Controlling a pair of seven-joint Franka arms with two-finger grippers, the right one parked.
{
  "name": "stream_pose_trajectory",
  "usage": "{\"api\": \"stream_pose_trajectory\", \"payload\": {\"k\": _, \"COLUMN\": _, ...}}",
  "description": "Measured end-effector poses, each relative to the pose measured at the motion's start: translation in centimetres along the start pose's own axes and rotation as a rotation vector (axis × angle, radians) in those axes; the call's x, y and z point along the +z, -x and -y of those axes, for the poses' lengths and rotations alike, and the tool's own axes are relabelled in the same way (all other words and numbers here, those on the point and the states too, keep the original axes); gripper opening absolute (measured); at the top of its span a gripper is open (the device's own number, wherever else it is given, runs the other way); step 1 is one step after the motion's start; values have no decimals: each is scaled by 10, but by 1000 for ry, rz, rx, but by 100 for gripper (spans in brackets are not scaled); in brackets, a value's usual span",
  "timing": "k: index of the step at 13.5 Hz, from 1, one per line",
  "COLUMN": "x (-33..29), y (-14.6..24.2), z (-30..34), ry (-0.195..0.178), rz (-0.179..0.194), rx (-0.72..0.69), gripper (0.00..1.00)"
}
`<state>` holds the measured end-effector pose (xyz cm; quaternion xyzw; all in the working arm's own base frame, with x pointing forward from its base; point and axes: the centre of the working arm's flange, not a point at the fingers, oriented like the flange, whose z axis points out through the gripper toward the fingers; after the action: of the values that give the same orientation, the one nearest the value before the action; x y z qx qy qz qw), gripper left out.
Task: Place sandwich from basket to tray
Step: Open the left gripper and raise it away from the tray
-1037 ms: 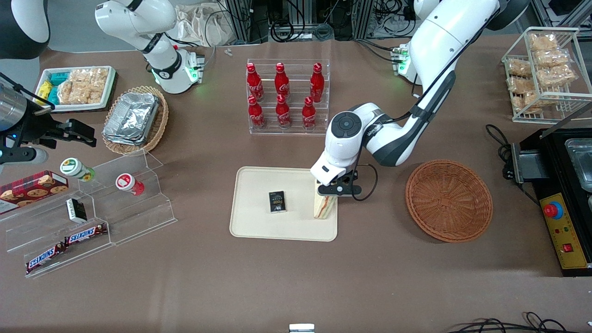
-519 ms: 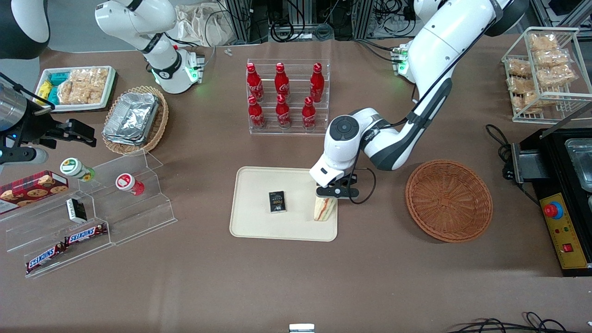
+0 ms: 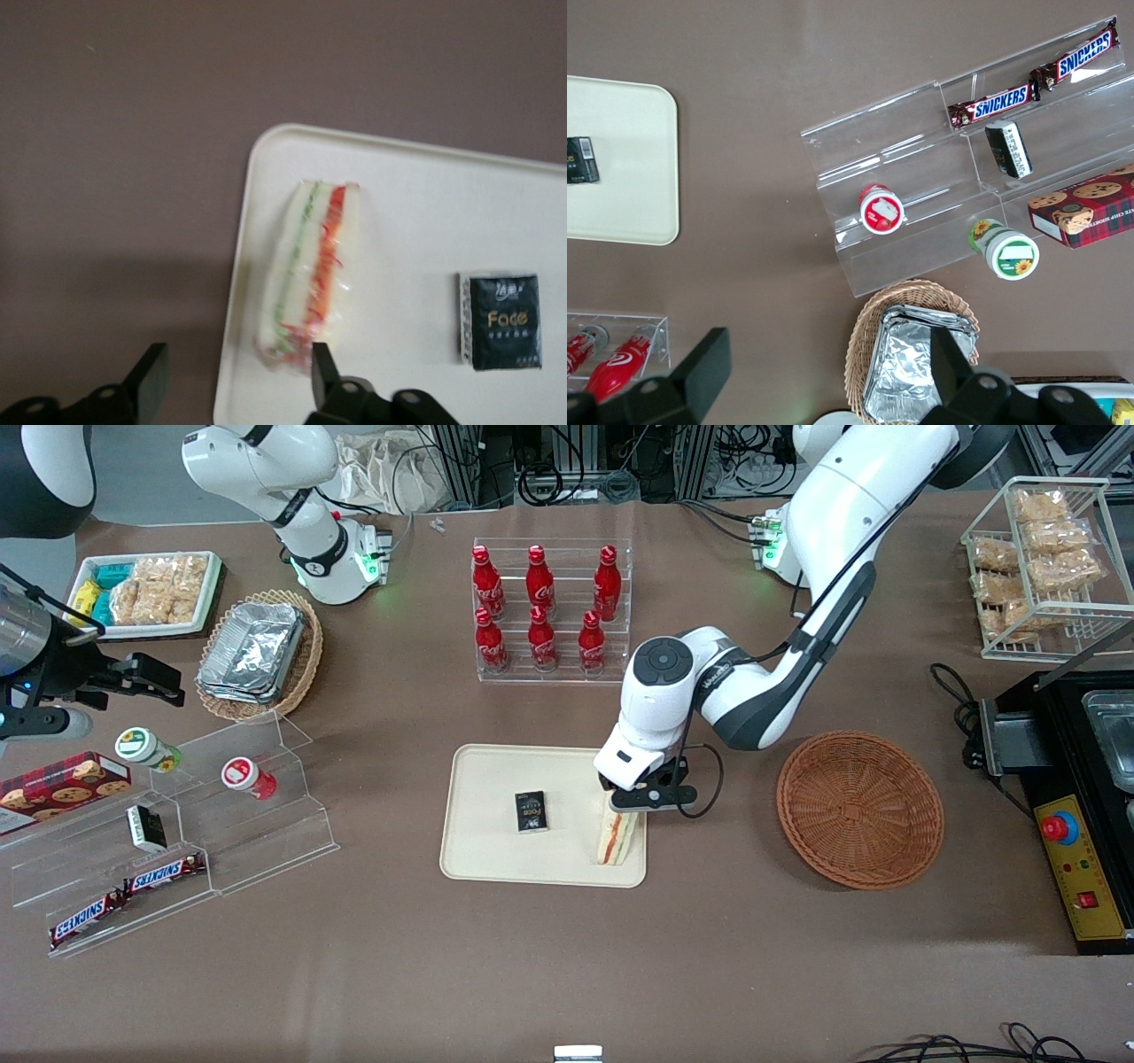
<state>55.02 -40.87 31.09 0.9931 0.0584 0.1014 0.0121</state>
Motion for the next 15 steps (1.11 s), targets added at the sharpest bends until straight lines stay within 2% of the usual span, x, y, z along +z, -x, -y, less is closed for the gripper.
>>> {"api": "stream_pose_trajectory", "payload": {"k": 2, "x": -38, "y": -14, "z": 6, "ry": -30, "rz": 24, "rx": -65, "gripper": 99}}
{"api": "stream_pose_trajectory", "payload": {"k": 4, "x": -84, "y": -28, "z": 22, "ry": -41, "rz": 73, "rx": -103, "gripper": 100}}
{"api": "stream_pose_trajectory", "payload": {"k": 6, "x": -136, "y": -45, "z": 52, "ry": -34, "rz": 150, "rx": -90, "gripper": 100}}
{"api": "stream_pose_trajectory", "payload": {"k": 9, "x": -205, "y": -60, "z": 117, "ry": -56, "rz": 248, "rx": -38, "gripper": 100}}
{"api": "stream_pose_trajectory", "payload": {"k": 11, "x": -237, "y": -60, "z": 154, "ry": -84, "rz": 286, "rx": -18, "gripper": 100}}
{"api": "stream_pose_trajectory", "payload": {"k": 13, "x": -263, "y": -61, "z": 188, "ry": -77, "rz": 315, "rx": -5, "gripper": 100}}
{"api": "stream_pose_trajectory", "payload": {"k": 15, "x": -284, "y": -61, "z": 223, "ry": -83, "rz": 322, "rx": 2, "gripper": 100}}
